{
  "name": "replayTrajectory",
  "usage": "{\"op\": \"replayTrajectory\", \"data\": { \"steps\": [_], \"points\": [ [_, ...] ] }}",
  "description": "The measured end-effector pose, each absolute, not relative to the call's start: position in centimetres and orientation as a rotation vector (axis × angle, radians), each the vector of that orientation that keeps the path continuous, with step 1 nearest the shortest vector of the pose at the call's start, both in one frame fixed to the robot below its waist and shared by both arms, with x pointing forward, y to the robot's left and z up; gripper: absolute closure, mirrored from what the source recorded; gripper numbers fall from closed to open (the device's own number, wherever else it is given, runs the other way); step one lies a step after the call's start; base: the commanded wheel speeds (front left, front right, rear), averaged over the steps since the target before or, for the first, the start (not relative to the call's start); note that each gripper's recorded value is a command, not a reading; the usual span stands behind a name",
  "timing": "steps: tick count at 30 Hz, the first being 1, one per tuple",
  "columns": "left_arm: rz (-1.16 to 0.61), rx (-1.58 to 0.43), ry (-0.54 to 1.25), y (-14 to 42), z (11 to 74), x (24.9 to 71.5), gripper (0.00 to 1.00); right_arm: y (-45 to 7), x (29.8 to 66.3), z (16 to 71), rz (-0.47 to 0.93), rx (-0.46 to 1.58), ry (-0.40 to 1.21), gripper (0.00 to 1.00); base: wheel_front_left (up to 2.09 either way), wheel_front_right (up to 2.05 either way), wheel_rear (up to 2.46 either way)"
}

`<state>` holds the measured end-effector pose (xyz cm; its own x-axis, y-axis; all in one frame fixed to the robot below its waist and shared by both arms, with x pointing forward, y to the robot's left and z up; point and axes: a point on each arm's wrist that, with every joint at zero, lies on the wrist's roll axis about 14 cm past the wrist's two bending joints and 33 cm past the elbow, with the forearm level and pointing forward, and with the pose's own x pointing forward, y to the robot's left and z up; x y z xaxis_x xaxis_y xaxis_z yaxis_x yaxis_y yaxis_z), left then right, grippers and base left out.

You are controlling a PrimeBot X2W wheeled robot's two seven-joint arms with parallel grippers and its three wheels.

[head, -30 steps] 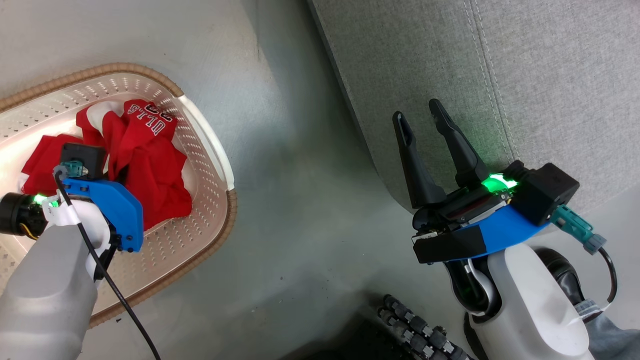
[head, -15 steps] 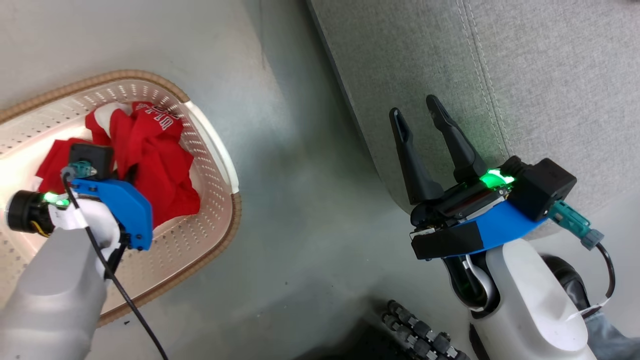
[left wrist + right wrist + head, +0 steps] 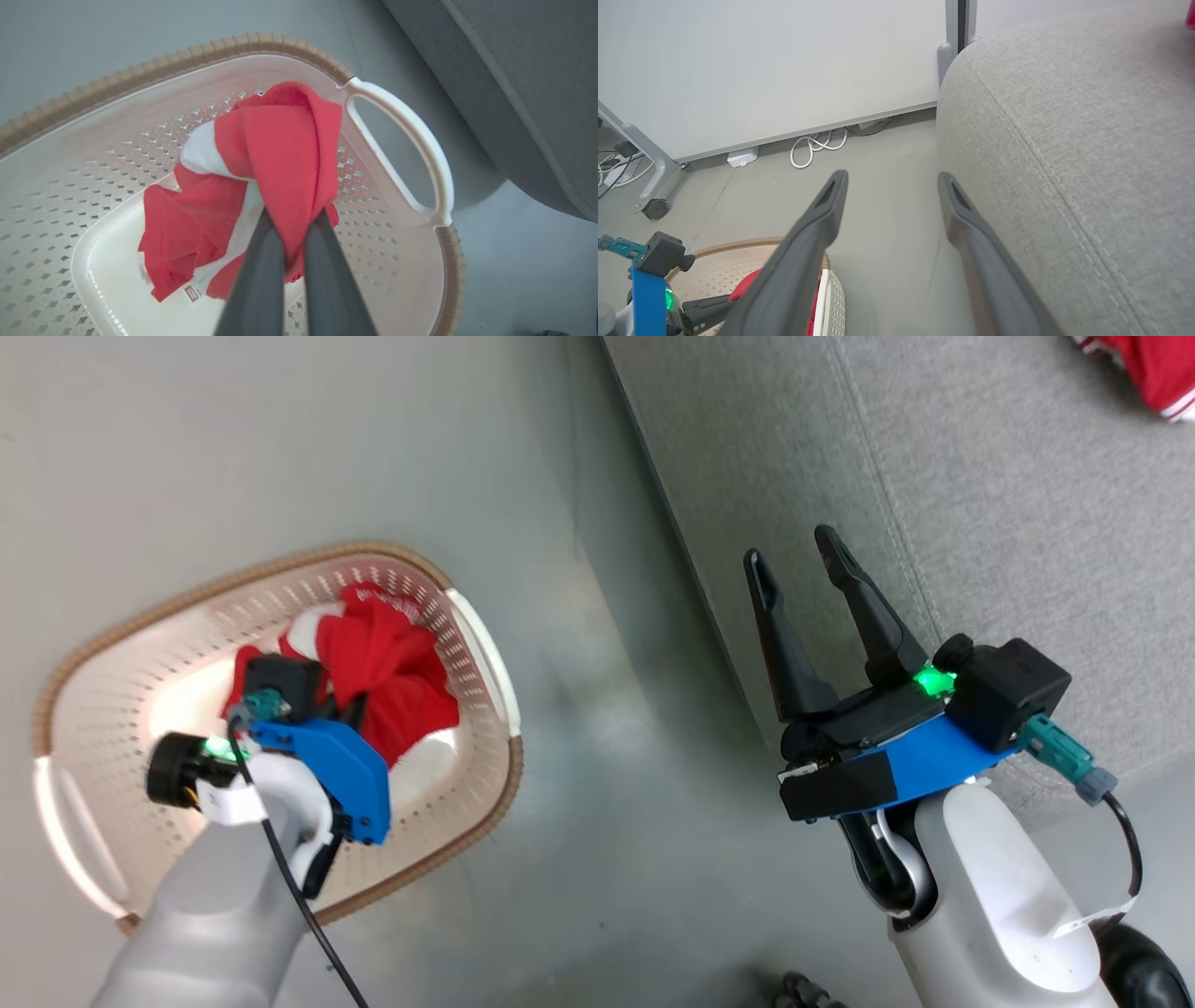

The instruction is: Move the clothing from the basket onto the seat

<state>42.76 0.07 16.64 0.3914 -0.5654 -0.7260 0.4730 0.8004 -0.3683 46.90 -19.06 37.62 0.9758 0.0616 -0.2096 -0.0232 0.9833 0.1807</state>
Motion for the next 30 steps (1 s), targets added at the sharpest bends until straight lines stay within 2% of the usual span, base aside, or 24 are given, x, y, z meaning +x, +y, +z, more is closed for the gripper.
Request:
{"op": "replayTrajectory", "data": {
  "steps": [12, 30],
  "points": [
    [-0.612, -0.134, 0.795, 0.8, 25.7, 41.6, 1.00, -16.6, 45.1, 43.7, 0.106, 0.195, 0.107, 0.00, 0.00, 0.00, 0.00],
    [-0.628, -0.116, 0.491, 1.1, 38.3, 39.7, 1.00, -12.6, 40.2, 50.5, 0.219, 0.222, 0.003, 0.00, 0.00, 0.00, 0.00]
  ]
}}
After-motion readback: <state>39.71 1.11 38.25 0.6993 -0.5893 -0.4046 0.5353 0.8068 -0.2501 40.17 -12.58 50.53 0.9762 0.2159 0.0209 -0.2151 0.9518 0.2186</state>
